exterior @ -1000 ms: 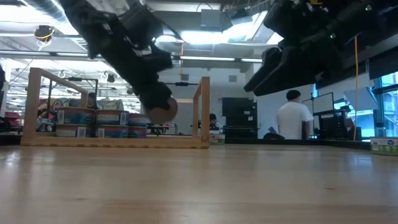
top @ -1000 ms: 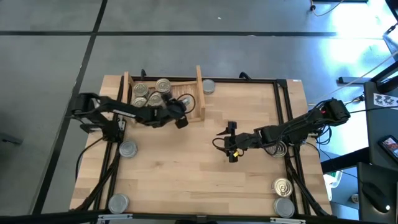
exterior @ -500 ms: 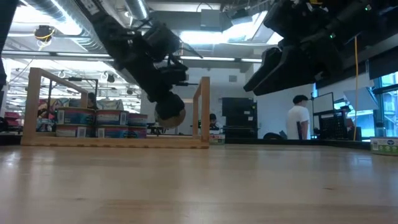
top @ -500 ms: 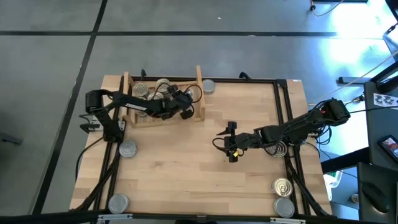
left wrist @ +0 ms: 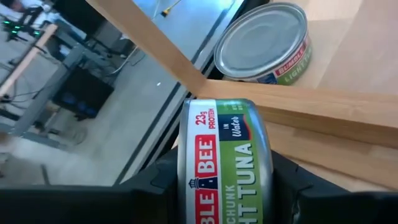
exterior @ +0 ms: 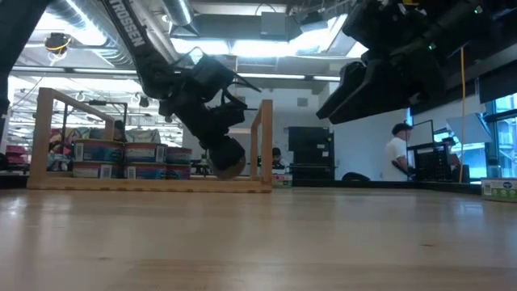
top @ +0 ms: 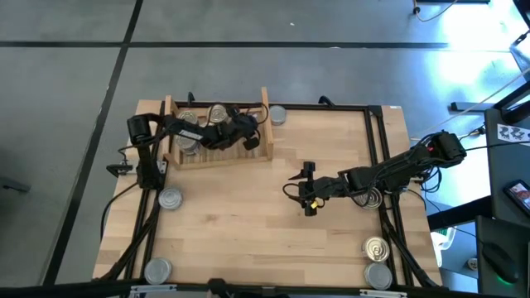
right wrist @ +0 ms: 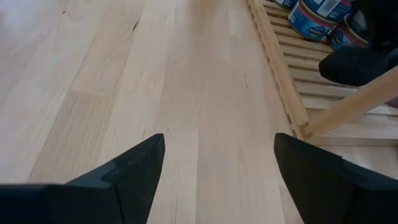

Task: Stack canned seafood by type on shelf
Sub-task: Put the green tuna can on the shelf, then move the green tuna can from the top center to the center

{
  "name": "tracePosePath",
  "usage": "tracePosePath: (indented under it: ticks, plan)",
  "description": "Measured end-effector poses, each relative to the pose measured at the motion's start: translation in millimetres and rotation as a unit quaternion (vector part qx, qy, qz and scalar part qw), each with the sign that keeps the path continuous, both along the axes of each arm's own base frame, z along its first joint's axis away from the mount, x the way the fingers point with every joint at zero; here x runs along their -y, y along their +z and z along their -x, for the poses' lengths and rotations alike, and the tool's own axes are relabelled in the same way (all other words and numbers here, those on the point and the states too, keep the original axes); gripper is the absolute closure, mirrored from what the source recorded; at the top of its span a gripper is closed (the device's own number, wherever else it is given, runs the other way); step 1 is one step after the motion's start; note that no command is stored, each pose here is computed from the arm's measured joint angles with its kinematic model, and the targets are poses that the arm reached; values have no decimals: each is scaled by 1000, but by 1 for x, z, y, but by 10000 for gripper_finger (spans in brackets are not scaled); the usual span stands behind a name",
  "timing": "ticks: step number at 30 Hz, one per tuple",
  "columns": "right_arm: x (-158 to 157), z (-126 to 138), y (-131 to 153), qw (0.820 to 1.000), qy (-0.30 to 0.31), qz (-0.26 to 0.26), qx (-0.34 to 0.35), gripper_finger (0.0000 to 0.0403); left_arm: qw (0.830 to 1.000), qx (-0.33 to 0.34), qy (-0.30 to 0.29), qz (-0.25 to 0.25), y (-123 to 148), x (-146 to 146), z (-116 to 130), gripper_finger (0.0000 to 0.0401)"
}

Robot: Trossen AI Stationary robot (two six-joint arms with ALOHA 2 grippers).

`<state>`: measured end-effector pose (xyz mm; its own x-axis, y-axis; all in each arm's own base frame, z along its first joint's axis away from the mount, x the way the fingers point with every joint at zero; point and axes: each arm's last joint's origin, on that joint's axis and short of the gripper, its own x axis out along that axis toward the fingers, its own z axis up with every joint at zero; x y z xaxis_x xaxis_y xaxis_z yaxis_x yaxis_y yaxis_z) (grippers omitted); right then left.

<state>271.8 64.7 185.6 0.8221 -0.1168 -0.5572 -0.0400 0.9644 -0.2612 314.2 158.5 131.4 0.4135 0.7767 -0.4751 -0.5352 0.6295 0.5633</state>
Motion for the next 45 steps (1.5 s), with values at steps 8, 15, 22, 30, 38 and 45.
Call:
tracePosePath:
  ticks: [8, 15, 22, 30, 38, 45]
  plan:
    - [0, 0, 0, 1000, -4, 3, 1, 100, 999, 14, -38, 24, 0, 0, -1, 184]
    - [0, 0, 0, 1000, -5, 3, 1, 100, 996, -10, -91, 15, 0, 19, -11, 155]
    - [0, 0, 0, 1000, -5, 3, 1, 100, 994, -68, -83, -34, 0, 27, -12, 161]
    - [0, 0, 0, 1000, -8, -1, 1, 100, 996, -50, -78, 6, 10, 45, -9, 162]
    - [0, 0, 0, 1000, -5, 3, 1, 100, 992, -25, -118, 22, 31, 73, -10, 162]
    - [0, -1, -1, 1000, -6, 1, 4, 100, 990, -86, -96, 55, -1, 54, 3, 162]
